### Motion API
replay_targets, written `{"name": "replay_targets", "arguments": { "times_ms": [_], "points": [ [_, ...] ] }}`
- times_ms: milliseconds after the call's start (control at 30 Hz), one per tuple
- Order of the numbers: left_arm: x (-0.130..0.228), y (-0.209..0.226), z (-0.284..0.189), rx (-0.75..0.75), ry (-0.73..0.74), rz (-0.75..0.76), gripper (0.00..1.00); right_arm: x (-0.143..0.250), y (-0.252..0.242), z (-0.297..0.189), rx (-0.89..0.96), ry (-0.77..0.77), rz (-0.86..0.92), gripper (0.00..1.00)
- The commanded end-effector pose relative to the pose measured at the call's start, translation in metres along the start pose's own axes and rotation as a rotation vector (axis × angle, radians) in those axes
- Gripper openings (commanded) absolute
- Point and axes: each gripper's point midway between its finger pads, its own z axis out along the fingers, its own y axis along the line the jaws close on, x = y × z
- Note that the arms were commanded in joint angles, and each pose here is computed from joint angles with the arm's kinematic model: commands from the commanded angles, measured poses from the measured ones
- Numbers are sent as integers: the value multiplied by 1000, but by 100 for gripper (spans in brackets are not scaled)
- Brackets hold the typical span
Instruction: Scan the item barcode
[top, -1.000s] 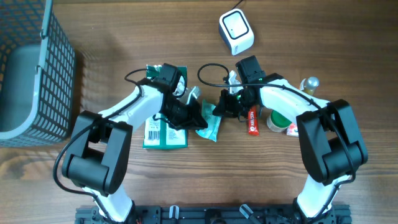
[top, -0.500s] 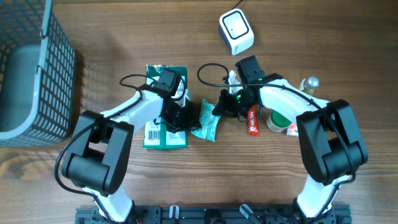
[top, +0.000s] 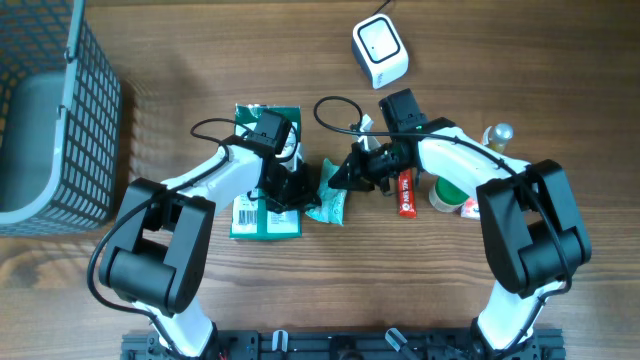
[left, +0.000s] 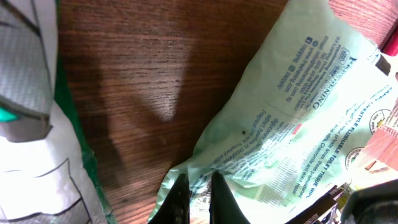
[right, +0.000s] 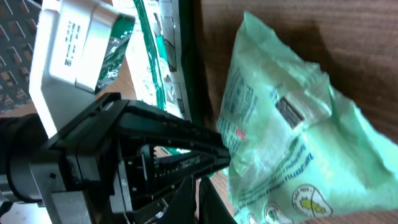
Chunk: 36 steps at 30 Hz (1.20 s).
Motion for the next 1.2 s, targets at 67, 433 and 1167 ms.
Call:
{"name": "replay_targets", "arguments": {
  "times_ms": [67, 433, 1167],
  "points": [
    [-1, 40, 10, -162, -27, -70, 4, 12, -30, 5, 173, 8, 64, 4],
    [-1, 41, 10, -162, -28, -70, 4, 23, -84, 4, 563, -69, 116, 5],
    [6, 30, 10, -101, 13, -65, 4, 33, -111, -9, 703, -73, 147, 9]
  ]
}}
